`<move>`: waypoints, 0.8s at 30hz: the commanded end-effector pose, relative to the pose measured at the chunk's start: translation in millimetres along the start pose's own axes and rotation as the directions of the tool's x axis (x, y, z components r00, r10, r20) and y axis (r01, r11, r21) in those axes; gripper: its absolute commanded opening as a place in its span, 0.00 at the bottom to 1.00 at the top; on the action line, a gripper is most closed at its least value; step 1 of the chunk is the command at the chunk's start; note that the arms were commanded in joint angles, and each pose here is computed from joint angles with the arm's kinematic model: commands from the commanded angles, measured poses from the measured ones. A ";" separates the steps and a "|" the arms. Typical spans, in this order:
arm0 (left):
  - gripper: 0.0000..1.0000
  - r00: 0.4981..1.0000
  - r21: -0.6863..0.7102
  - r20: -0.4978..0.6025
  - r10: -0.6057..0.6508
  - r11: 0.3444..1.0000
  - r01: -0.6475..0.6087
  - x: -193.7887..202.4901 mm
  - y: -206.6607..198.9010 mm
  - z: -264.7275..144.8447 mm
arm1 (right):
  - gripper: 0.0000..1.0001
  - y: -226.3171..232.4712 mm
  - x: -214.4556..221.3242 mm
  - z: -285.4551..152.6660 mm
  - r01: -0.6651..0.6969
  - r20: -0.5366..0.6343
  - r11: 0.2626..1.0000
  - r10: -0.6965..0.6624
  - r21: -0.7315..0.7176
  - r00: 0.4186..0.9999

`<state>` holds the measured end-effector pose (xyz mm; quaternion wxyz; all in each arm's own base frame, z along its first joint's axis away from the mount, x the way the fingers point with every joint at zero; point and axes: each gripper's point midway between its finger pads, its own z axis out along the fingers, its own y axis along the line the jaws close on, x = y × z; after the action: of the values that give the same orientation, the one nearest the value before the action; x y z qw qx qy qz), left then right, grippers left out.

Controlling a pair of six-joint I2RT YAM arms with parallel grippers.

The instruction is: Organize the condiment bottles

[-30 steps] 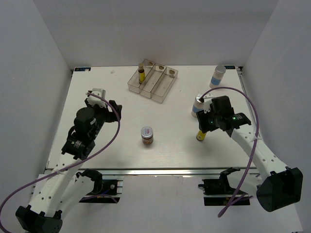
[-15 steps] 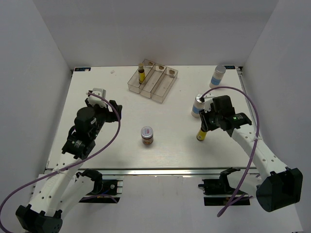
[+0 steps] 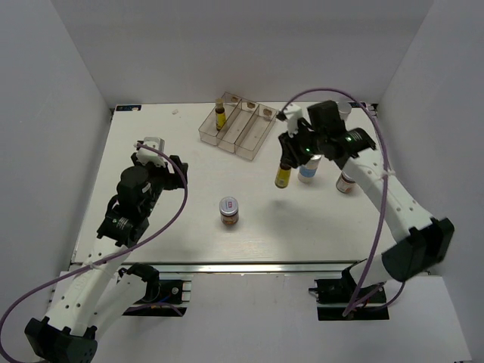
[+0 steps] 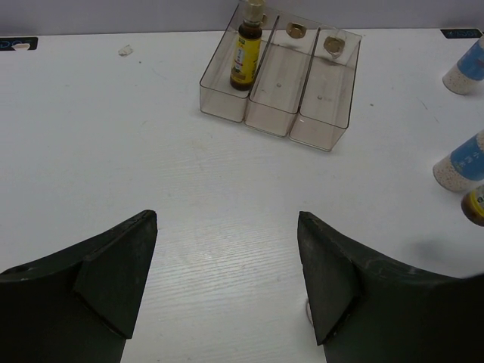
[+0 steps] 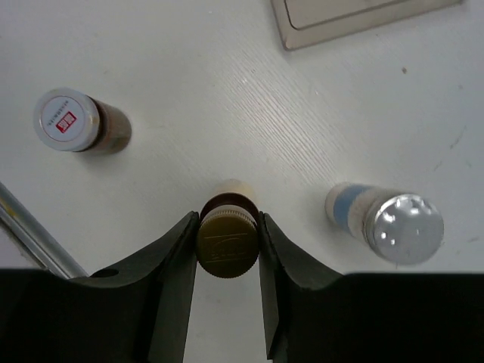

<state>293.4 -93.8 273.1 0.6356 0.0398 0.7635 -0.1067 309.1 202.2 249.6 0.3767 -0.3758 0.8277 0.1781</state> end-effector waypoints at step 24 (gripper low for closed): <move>0.85 0.996 -0.126 -0.047 0.072 0.989 -0.078 16.2 24.9 8.3 | 0.00 -2.2 -249.6 171.2 0.260 0.507 0.954 -0.300 0.149 0.808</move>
<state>302.6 -75.7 254.6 0.6236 0.0301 0.7799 -0.0437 484.5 400.4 249.8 0.5120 -0.4488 0.7132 0.1669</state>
